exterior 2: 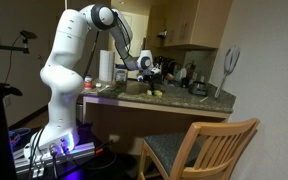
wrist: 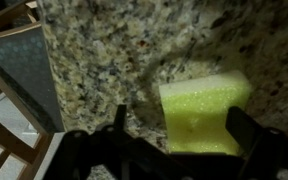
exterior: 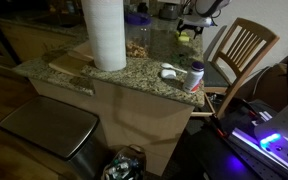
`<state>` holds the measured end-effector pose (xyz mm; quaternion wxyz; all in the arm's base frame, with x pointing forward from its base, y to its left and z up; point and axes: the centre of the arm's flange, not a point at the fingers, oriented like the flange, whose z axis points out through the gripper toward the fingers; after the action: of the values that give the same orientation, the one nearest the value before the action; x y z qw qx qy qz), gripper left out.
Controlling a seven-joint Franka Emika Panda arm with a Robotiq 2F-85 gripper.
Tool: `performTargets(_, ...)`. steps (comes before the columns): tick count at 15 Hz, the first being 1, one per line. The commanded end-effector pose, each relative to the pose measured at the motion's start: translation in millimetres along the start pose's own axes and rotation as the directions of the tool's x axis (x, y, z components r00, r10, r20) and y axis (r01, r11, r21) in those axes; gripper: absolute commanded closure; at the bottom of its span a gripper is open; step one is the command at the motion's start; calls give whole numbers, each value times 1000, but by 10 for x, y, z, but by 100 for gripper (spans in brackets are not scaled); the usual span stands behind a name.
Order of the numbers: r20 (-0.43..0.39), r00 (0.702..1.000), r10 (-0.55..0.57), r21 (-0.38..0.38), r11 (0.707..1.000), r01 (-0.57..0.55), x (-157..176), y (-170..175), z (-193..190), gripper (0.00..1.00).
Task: Move the yellow sponge to the right of the clear jar
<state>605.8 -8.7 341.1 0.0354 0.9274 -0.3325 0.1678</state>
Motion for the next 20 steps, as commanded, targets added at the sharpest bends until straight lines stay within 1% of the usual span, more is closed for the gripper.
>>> performTargets(1,-23,1000,11,58,998,-9,111,-38,216,0)
performTargets(2,-13,1000,10,76,997,-9,124,-48,241,5)
performTargets(3,5,1000,7,94,996,-7,127,-54,271,25)
performTargets(4,33,999,10,110,994,-14,113,-64,280,30)
performTargets(5,50,999,13,123,992,-19,109,-74,294,32)
performTargets(6,64,998,12,136,991,-20,126,-81,276,37)
performTargets(8,82,997,17,151,988,-29,147,-74,258,54)
performTargets(9,92,996,18,167,985,-33,152,-76,257,60)
performTargets(11,123,992,25,219,974,-52,143,-112,250,73)
performTargets(14,146,989,20,272,960,-59,142,-148,266,96)
performTargets(16,173,985,-18,324,945,-39,147,-174,273,99)
performTargets(17,185,982,-36,351,936,-32,144,-182,279,97)
performTargets(19,224,970,-94,422,907,-10,119,-196,286,98)
performTargets(20,240,962,-130,460,888,6,97,-207,290,97)
